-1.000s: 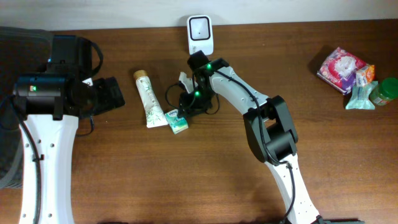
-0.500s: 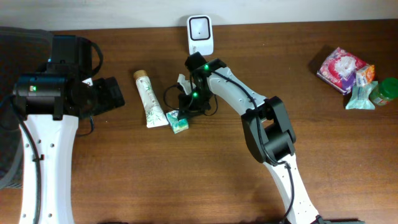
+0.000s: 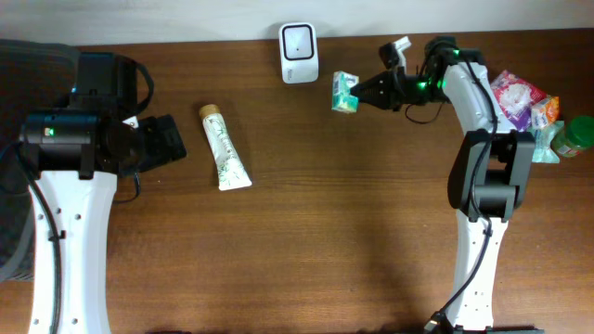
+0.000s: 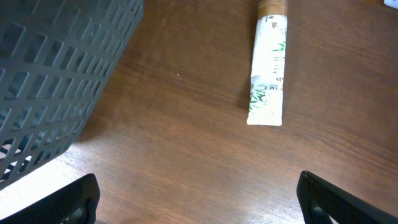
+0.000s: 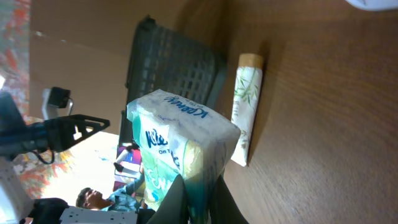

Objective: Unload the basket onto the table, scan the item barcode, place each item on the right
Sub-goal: 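Lift the blue-green pack and carry it right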

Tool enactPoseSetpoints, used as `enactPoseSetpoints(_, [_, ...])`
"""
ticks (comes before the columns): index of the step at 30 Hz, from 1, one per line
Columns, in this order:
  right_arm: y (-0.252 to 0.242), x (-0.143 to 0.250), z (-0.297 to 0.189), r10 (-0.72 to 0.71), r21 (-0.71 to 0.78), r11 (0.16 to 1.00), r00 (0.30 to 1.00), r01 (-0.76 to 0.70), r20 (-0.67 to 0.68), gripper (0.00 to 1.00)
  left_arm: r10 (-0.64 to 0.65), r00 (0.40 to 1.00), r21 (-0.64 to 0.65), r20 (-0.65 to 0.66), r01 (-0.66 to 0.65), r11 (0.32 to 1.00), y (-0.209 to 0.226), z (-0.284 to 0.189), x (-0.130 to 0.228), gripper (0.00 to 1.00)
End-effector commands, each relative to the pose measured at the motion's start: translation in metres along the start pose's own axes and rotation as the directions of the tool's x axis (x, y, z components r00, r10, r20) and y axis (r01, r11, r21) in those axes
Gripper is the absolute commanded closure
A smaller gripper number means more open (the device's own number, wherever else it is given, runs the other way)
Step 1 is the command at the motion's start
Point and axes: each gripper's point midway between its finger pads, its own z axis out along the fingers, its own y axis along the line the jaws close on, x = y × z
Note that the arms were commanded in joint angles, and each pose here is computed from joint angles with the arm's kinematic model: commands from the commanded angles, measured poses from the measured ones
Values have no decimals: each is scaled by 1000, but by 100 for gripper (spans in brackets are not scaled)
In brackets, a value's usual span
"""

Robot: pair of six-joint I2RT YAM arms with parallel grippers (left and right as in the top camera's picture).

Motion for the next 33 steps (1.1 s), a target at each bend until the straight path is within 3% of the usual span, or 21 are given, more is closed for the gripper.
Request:
enactPoseSetpoints(1, [35, -10, -4, -140, -63, 988, 990, 142, 33, 96, -19, 1000, 2, 18, 19, 1000, 2, -5, -2, 1])
enactPoseSetpoints(4, [40, -2, 21, -244, -87, 966, 970, 243, -5, 96, -18, 1000, 2, 18, 18, 1000, 2, -5, -2, 1])
enactPoseSetpoints(11, [49, 7, 50, -279, -122, 955, 959, 271, -54, 96, -19, 1000, 2, 18, 19, 1000, 2, -5, -2, 1])
enactPoseSetpoints(14, [31, 11, 61, -203, 33, 977, 969, 210, -143, 96, -18, 1000, 2, 18, 18, 1000, 2, -5, -2, 1])
enactPoseSetpoints(15, [5, 1, 62, -109, 320, 933, 976, 166, -189, 96, -19, 1000, 2, 18, 19, 1000, 2, -5, -2, 1])
enactPoseSetpoints(16, [-15, -26, 47, -83, 639, 753, 986, 158, -146, 96, -18, 1000, 2, 18, 18, 1000, 2, -5, -2, 1])
enactPoseSetpoints(17, [-17, -57, 23, -171, 838, 513, 979, 185, -112, 96, -19, 1000, 2, 18, 19, 1000, 2, -5, -2, 1])
enactPoseSetpoints(18, [-14, -77, 9, -252, 919, 339, 961, 200, -116, 96, -19, 1000, 2, 18, 19, 1000, 2, -5, -2, 1])
enactPoseSetpoints(19, [-9, -107, -7, -380, 977, 70, 911, 202, -161, 96, -19, 1000, 2, 18, 19, 1000, 2, -5, -2, 1])
enactPoseSetpoints(20, [-6, -124, 0, -448, 957, -99, 847, 272, -287, 96, -19, 1000, 2, 18, 19, 1000, 2, -5, -2, 1])
enactPoseSetpoints(21, [-7, -131, 12, -471, 926, -170, 797, 338, -378, 96, -19, 1000, 2, 18, 19, 1000, 2, -5, -2, 1])
enactPoseSetpoints(23, [-15, -149, 47, -531, 851, -261, 669, 455, -520, 96, -19, 1000, 2, 18, 19, 1000, 2, -5, -2, 1])
enactPoseSetpoints(25, [-29, -159, 63, -574, 848, -275, 630, 453, -523, 96, -18, 1000, 2, 18, 18, 1000, 2, -5, -2, 1])
enactPoseSetpoints(28, [-39, -156, 85, -603, 819, -217, 586, 532, -541, 96, -19, 1000, 2, 18, 19, 1000, 2, -5, -2, 1])
enactPoseSetpoints(31, [-40, -156, 81, -592, 823, -233, 596, 518, -543, 96, -19, 1000, 2, 18, 19, 1000, 2, -5, -2, 1])
enactPoseSetpoints(33, [-24, -155, 61, -582, 883, -218, 671, 416, -460, 96, -19, 1000, 2, 18, 19, 1000, 2, -5, -2, 1])
